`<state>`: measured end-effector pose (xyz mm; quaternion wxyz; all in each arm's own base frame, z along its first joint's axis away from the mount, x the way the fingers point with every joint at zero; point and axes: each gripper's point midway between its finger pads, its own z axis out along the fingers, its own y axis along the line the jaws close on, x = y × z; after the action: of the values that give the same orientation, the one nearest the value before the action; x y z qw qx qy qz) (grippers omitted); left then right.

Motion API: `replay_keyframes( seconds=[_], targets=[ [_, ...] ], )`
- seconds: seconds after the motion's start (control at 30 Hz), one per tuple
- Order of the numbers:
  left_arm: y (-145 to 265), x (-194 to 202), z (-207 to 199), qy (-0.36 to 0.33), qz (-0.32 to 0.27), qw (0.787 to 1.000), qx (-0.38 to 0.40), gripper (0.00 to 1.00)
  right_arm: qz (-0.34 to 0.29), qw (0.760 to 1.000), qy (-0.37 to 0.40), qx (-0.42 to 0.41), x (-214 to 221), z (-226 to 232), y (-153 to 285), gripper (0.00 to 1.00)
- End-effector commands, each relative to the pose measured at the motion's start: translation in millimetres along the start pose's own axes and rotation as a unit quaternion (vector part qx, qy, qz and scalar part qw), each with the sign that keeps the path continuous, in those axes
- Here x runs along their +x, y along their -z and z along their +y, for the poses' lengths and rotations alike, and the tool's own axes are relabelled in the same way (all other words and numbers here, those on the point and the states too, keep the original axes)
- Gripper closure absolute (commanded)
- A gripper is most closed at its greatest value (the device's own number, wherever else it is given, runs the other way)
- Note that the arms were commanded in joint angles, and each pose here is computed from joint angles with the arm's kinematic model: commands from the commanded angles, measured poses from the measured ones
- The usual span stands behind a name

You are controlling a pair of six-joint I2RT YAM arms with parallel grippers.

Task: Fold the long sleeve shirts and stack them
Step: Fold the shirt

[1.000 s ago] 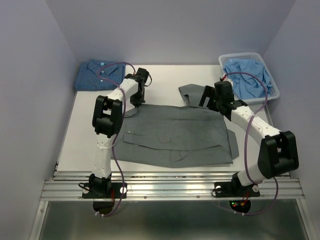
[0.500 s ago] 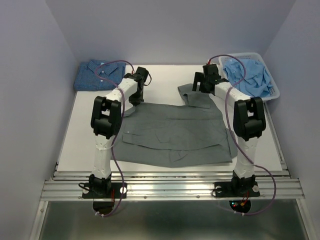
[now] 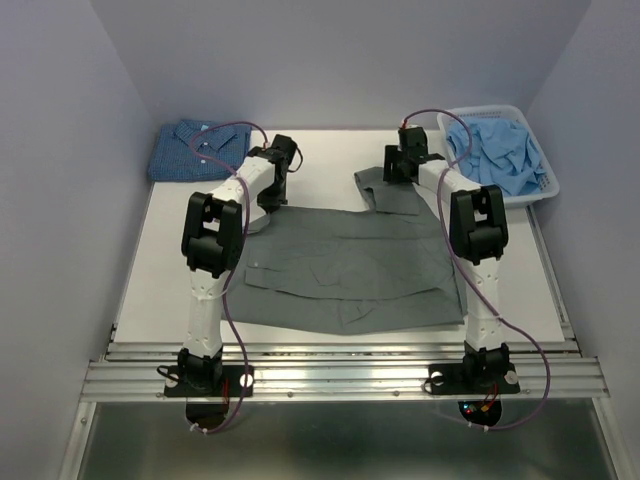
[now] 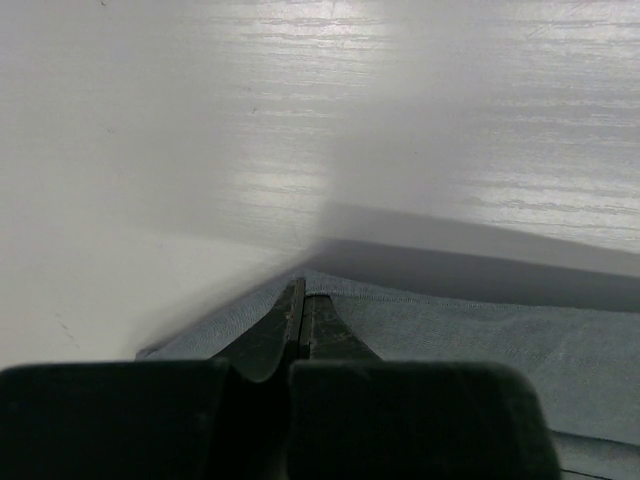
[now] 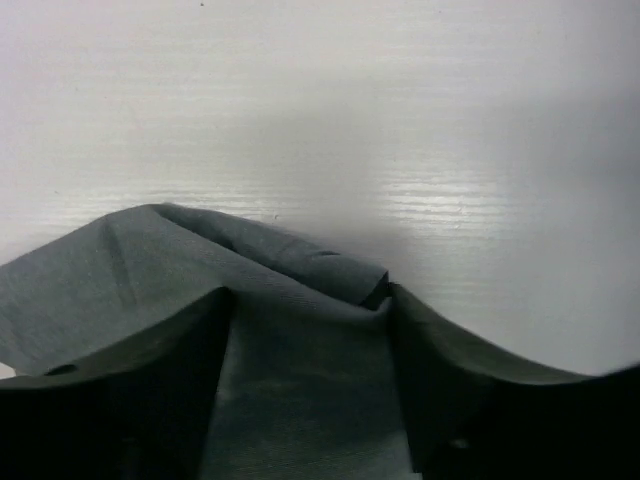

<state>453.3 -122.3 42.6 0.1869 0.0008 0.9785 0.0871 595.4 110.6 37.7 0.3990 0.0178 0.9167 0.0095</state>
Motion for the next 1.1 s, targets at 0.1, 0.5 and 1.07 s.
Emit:
replay_keyframes(
  seconds=[0.1,0.5,1.07],
  targets=[
    [25,-29,4,0.014,-0.037,0.999,0.009,1.00,-0.021,1.000,0.002,-0.006,-19,0,2,0.81],
    [52,-66,23,0.012,-0.074,0.997,0.001,1.00,-0.157,0.986,0.006,-0.064,-142,7,83,0.99],
    [61,19,25,0.015,-0.010,1.000,-0.010,1.00,-0.098,0.983,-0.077,-0.138,-28,5,209,0.98]
  ],
)
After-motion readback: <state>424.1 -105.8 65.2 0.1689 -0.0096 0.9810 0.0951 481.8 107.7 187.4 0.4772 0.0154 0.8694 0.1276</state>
